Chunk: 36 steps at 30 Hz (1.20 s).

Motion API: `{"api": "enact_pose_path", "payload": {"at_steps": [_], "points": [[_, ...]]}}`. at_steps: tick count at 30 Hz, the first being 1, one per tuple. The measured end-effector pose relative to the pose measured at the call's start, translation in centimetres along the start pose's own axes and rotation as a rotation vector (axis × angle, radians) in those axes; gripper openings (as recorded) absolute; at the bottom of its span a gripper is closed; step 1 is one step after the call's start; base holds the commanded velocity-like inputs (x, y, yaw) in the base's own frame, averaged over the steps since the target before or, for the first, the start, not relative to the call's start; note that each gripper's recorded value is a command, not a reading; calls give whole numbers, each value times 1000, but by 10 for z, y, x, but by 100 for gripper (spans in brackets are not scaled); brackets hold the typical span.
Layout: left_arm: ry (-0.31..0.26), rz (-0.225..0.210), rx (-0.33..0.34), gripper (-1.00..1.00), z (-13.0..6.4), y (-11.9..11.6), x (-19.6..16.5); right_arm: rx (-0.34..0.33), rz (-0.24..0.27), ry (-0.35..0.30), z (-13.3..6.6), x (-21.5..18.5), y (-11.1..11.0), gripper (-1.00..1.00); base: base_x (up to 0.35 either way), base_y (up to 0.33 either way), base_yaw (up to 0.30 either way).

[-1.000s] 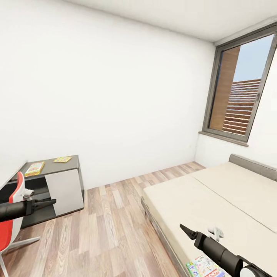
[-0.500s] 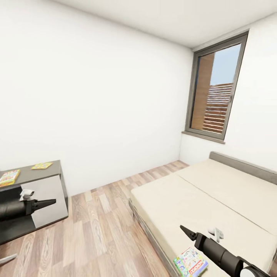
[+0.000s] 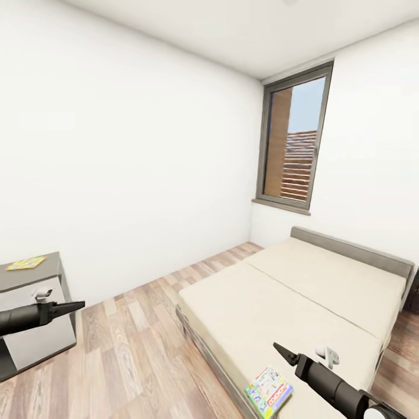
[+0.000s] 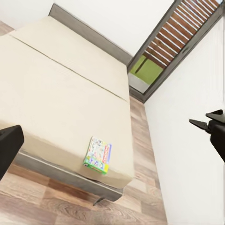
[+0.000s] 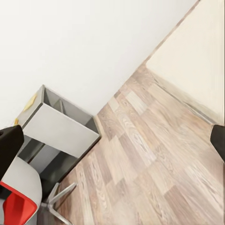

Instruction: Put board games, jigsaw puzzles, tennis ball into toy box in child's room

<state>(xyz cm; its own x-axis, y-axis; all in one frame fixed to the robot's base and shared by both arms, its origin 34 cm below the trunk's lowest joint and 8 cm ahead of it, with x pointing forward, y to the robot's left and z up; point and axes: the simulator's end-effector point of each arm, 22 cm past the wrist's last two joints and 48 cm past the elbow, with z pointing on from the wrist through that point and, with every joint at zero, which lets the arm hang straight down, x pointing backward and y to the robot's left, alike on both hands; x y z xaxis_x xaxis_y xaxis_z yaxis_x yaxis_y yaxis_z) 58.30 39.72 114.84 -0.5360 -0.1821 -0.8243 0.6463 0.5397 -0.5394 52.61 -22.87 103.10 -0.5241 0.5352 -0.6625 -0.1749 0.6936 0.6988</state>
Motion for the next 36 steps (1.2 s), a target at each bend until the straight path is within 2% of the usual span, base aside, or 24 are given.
{"api": "enact_pose_path", "payload": {"at_steps": [11, 20, 36], "points": [[-5, 8, 2, 100, -2, -3, -3, -2, -1, -4, -1, -1, 1, 100, 32, 207, -246], [-6, 9, 2, 100, -2, -4, -3, -3, -6, -16, -1, -4, 2, 100, 123, 219, -38], [-7, 10, 1, 100, -3, -4, -4, -2, -18, -46, -2, -11, 2, 100, 35, 18, -36]]}}
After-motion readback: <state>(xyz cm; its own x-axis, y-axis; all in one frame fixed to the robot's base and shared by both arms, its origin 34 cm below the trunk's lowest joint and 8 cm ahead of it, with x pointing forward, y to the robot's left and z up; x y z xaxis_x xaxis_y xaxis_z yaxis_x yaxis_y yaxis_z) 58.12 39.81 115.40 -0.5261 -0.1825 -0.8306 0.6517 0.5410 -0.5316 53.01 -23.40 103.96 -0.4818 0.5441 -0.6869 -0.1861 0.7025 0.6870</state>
